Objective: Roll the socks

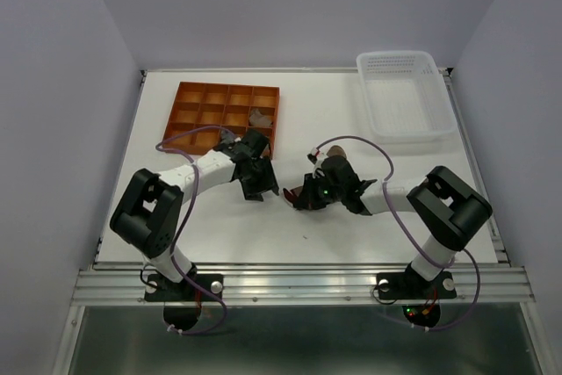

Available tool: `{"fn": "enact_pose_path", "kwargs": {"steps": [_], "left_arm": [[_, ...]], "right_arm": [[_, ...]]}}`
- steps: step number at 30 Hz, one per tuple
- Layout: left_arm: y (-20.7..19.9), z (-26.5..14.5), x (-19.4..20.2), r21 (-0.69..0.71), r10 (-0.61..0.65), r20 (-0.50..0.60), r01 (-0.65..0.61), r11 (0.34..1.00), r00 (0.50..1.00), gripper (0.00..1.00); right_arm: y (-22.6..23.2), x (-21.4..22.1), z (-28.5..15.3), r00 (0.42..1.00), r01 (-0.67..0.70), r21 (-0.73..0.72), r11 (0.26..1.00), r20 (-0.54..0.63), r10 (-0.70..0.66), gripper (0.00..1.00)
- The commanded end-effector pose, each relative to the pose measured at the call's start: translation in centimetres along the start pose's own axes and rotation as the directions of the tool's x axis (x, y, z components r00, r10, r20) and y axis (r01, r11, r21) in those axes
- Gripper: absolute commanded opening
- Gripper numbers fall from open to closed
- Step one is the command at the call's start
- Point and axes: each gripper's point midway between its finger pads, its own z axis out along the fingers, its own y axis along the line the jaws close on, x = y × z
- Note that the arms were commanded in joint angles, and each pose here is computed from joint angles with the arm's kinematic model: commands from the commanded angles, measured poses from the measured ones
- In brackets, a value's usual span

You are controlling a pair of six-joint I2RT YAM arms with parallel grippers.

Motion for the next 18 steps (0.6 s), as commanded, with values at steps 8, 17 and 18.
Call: {"fn": "enact_pose_path", "kwargs": {"steps": [8, 17, 18], "left_arm": [[-3.8, 0.9, -0.5, 0.151, 0.114, 0.049, -0.12, 0.981, 0.992, 0.59], [-3.6, 0.6, -1.0, 0.119, 0.107, 0.072, -0.115, 0.986, 0.992, 0.52], [-3.6, 0.3, -1.1, 0.124, 0.107, 0.083, -0.117, 0.985, 0.991, 0.52]], "right_arm": [[-1.4, 2.0, 0.8, 0.991, -0.103, -0.007, 0.995, -0.084, 0.102, 0.01], [-2.0, 2.0, 0.8, 0.989, -0.12, 0.0, 0.993, -0.086, 0.12, 0.01], [-1.9, 2.0, 0.8, 0.988, -0.124, -0.003, 0.992, -0.09, 0.123, 0.01]]}}
